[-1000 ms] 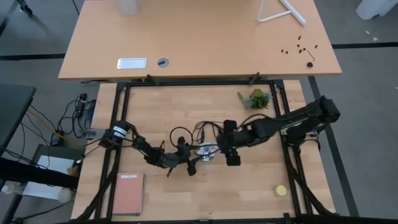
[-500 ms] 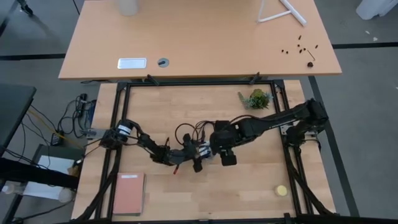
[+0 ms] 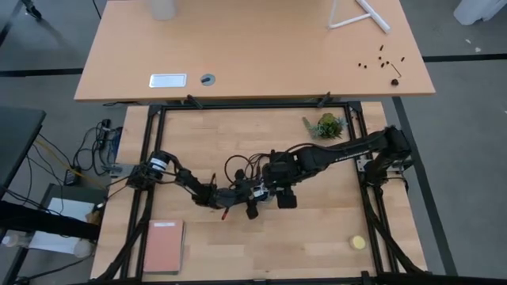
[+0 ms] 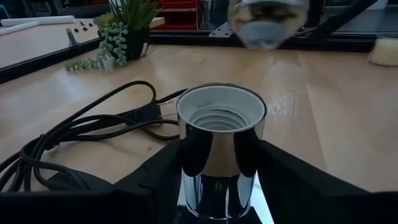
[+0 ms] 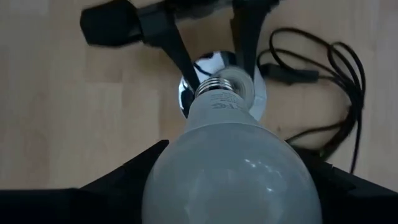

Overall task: Screw lightbulb
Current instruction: Insert the lightbulb into the silver lamp

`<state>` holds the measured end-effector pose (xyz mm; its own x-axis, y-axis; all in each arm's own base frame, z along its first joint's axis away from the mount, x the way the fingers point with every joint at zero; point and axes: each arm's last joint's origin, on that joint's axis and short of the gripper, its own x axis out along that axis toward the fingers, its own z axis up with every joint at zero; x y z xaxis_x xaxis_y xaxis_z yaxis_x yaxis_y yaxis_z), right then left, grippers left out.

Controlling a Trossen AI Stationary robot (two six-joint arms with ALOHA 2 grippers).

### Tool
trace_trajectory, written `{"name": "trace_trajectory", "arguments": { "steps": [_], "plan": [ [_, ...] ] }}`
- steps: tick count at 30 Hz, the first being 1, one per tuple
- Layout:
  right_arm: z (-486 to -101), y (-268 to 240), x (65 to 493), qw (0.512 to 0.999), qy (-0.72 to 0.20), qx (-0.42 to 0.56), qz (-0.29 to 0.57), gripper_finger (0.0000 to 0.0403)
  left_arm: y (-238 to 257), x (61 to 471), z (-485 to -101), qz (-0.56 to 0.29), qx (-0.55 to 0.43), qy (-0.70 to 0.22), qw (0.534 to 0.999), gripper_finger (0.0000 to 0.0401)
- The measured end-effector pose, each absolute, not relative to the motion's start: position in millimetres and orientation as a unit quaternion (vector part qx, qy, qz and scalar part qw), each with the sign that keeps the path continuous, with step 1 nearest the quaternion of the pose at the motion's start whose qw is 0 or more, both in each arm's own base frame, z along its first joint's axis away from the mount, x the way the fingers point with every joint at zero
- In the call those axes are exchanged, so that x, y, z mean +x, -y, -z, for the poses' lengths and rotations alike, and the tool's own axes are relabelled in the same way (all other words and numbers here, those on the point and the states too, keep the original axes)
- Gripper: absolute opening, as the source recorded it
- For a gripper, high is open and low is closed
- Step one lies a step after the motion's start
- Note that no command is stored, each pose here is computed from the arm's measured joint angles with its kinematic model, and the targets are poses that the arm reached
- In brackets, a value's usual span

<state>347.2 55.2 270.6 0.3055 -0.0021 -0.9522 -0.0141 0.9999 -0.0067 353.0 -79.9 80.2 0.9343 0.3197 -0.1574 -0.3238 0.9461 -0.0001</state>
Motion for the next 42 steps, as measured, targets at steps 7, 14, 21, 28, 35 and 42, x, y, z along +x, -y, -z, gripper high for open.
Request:
{"name": "trace_trajectory", "arguments": {
  "steps": [7,14,21,28,35,42],
  "plan": [
    [-279,-56,356,0.786,-0.618,-0.016,-0.004,0.0274,81,354,-84,-0.153,-0.020,-0.066,0.986,0.0185],
    [-299,-55,357,0.777,-0.629,-0.029,-0.013,0.0274,83,360,-102,-0.138,-0.030,-0.061,0.988,0.0184],
    [-305,-53,356,0.772,-0.634,-0.007,-0.033,0.0274,81,372,-135,-0.117,-0.022,-0.113,0.986,0.0184],
    [-305,-53,353,0.762,-0.646,-0.002,-0.033,0.0274,79,381,-151,-0.096,-0.017,-0.141,0.985,0.0184],
    [-304,-53,348,0.745,-0.666,-0.009,-0.035,0.0274,77,383,-152,-0.071,-0.038,-0.146,0.986,0.0184],
    [-292,-56,353,0.726,-0.686,0.000,-0.055,0.0274,74,389,-158,-0.054,-0.055,-0.139,0.987,0.0184]
  ]
}}
